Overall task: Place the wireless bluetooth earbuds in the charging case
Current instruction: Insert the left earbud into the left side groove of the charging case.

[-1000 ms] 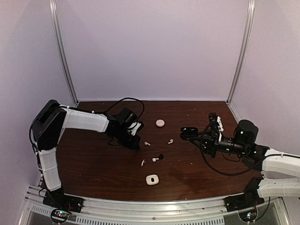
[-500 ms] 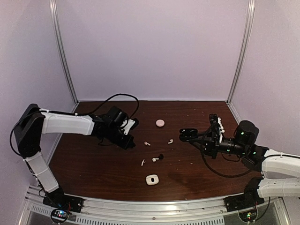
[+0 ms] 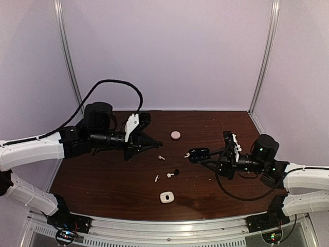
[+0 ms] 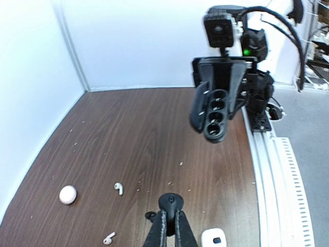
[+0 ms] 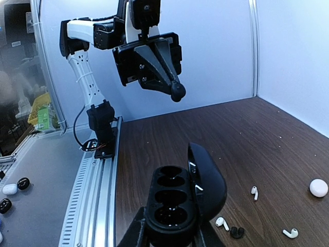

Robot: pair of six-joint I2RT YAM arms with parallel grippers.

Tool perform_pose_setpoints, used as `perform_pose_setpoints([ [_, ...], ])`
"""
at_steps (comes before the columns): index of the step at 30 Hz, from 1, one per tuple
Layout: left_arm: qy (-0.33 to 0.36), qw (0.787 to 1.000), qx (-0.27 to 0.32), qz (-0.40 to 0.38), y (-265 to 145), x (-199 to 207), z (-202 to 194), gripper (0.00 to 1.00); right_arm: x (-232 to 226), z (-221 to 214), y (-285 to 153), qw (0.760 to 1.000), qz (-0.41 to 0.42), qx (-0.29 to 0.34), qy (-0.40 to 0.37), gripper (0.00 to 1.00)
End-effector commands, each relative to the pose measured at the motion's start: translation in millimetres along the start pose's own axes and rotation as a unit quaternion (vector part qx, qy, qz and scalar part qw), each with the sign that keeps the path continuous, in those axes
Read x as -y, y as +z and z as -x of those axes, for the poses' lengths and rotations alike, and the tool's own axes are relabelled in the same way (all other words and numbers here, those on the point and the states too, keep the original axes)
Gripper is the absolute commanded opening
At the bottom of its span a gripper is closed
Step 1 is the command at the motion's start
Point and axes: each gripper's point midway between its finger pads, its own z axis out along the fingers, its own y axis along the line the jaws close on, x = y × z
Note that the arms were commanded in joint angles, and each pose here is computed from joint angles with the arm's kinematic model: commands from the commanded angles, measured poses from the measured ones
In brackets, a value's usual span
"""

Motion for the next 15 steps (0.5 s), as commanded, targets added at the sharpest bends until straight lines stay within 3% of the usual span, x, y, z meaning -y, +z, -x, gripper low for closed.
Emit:
perform_pose_setpoints([
  [1,0.094,0.991,0.055,-0.082,0,44,33,0.00,-11,22,9,0.998,0.015,0.029,-0.055,0.00],
  [7,0.115,0.982,0.048,-0.142,9,75,35,0.00,-22,14,26,0.995,0.038,0.004,-0.088,0.00],
  [15,0.114,0.983,0.045,-0.137,15,80,40,0.00,-30,15,43,0.994,0.049,-0.005,-0.098,0.00],
])
